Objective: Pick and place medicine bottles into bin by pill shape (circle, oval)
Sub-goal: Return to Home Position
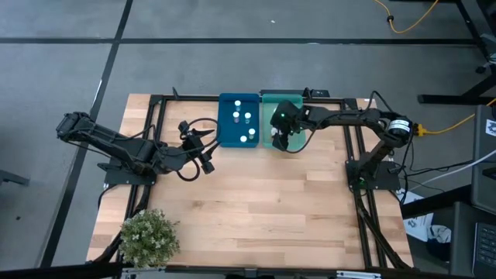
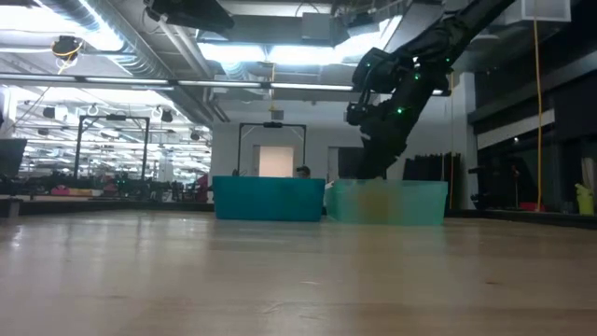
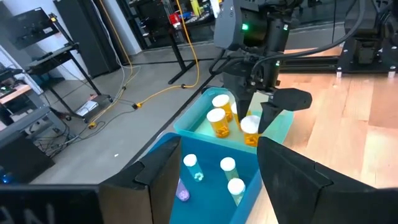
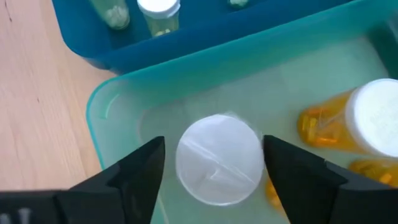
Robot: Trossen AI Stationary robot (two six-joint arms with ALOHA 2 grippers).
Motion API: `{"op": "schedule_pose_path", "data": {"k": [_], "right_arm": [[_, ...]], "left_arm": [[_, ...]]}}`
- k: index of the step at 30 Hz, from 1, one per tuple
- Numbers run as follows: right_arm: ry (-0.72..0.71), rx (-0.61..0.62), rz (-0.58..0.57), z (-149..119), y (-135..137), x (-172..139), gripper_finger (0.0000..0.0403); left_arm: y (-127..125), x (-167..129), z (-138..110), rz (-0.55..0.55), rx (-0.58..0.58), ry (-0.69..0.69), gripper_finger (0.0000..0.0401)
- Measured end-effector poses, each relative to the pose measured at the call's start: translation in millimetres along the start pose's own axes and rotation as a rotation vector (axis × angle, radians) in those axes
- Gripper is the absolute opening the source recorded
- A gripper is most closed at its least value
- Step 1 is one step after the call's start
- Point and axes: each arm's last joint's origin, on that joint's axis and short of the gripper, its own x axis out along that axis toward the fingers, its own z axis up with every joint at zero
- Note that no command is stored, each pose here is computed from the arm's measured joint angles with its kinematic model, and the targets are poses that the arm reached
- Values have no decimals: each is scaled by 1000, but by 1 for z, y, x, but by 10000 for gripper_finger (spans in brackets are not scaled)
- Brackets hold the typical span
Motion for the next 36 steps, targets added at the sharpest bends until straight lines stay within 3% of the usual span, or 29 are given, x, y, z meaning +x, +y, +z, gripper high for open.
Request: {"op": "schedule_pose_path", "data": {"k": [6,14,24,28,31,36], "right_arm": [[5,0,0,2,0,-2,284],[-37,11,-5,50,-4,-41,286],[-136,281,14,97,-4,-96,287],[-153,356,35,102,-4,-103,287],[-122,321,92,100,-2,-106,287],[-46,326,93,87,3,-124,287]], "left_arm": [[0,0,0,0,0,0,202],[0,0,0,0,0,0,202],[0,0,0,0,0,0,202],[0,0,0,0,1,0,202],[0,0,1,3,7,-6,202],[2,-1,5,23,115,-32,202]]}}
